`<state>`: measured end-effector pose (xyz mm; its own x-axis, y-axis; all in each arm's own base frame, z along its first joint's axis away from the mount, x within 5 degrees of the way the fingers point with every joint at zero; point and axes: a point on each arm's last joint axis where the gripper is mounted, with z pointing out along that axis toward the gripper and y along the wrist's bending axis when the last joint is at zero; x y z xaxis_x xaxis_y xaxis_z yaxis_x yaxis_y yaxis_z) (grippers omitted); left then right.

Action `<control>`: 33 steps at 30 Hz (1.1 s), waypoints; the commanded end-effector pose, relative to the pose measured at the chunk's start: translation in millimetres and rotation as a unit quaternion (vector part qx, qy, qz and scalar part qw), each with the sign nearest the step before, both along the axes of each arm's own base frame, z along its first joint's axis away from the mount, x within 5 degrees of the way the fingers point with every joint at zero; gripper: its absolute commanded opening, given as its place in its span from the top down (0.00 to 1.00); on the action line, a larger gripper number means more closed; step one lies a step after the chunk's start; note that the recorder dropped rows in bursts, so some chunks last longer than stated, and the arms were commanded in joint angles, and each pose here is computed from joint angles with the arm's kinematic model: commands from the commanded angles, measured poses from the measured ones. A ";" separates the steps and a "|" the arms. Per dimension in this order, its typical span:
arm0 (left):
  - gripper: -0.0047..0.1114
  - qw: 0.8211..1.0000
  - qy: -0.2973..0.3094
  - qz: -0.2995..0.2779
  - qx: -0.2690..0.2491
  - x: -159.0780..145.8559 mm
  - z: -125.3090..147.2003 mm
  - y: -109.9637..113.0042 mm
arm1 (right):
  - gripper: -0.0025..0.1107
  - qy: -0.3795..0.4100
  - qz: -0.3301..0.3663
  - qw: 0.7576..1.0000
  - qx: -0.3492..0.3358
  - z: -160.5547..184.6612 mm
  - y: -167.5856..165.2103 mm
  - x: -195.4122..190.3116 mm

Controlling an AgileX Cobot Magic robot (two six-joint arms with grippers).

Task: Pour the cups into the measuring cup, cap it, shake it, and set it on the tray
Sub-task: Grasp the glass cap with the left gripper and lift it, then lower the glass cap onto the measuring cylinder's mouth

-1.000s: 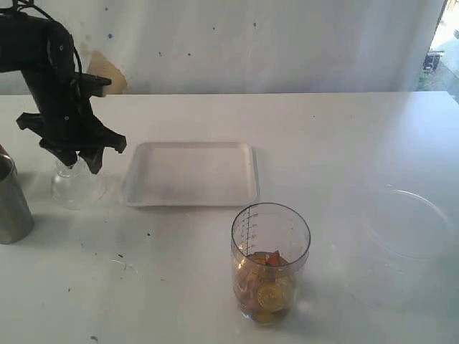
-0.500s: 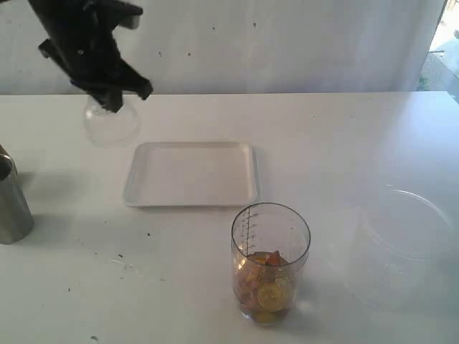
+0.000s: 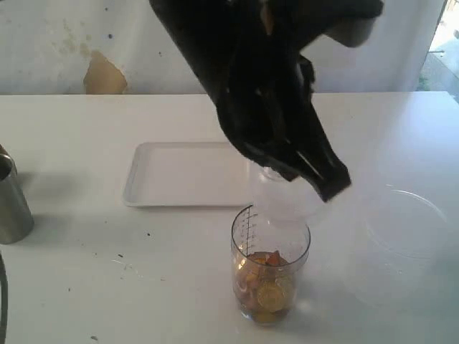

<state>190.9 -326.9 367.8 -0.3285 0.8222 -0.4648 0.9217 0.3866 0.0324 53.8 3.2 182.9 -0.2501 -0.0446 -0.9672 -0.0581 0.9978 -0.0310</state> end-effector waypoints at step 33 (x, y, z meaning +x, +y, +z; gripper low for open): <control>0.96 0.999 0.033 -0.006 0.027 -26.1 -17.5 6.5 | 0.98 -0.003 0.002 1.000 -0.002 -0.1 0.0 -0.2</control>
